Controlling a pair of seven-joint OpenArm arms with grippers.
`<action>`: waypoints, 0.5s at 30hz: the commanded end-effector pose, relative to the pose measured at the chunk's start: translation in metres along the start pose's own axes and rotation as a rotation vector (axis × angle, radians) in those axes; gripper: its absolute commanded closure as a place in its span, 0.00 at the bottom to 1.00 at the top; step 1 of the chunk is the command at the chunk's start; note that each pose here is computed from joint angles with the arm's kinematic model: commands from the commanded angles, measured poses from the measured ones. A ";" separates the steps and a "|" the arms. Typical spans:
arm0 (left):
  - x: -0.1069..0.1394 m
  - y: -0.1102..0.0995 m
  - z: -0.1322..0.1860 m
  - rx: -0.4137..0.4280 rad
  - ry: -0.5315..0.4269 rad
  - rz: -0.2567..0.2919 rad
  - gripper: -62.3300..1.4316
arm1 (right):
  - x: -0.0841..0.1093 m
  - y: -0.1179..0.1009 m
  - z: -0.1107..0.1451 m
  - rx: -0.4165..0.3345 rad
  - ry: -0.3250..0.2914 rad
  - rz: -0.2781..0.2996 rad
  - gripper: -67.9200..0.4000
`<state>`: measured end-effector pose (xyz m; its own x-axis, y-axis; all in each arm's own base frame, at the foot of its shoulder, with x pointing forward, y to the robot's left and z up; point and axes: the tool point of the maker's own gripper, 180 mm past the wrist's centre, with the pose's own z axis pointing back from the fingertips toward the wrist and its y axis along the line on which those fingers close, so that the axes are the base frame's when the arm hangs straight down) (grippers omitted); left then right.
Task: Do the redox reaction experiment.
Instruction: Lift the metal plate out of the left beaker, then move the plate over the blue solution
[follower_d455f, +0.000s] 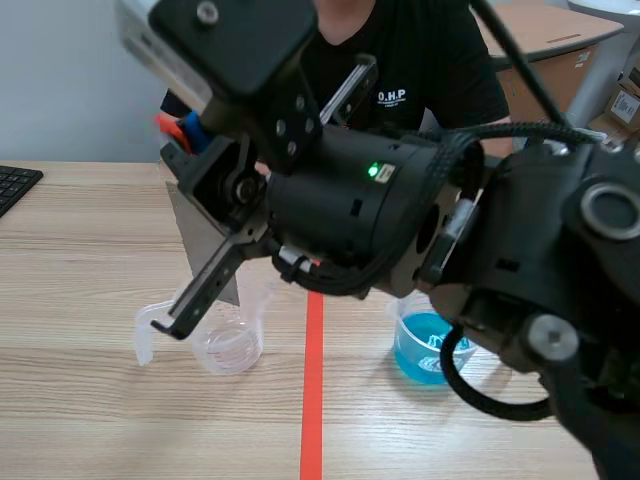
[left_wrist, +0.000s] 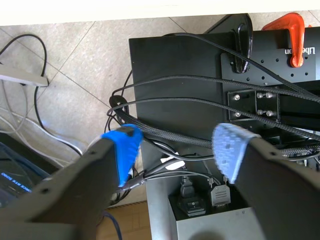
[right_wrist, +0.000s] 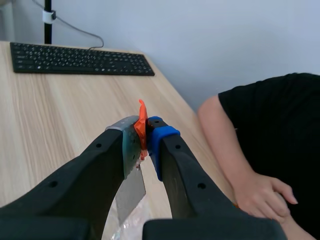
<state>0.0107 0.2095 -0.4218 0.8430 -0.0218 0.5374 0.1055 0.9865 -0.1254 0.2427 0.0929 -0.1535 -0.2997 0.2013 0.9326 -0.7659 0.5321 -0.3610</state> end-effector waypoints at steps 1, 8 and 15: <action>0.003 -0.002 0.000 -0.007 -0.012 0.003 0.55 | 0.014 -0.012 0.002 -0.023 -0.040 0.020 0.97; 0.003 -0.002 0.000 -0.006 -0.012 0.003 0.76 | 0.026 -0.022 0.018 -0.007 -0.047 0.052 0.97; 0.003 -0.002 0.000 -0.006 -0.012 0.003 0.87 | 0.023 -0.031 0.042 -0.016 -0.007 0.065 0.97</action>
<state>0.0107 0.2095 -0.4218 0.8430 -0.0218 0.5374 0.1055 0.9865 -0.1254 0.2395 0.0477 -0.1317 -0.3290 0.2489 0.9109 -0.7432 0.5268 -0.4124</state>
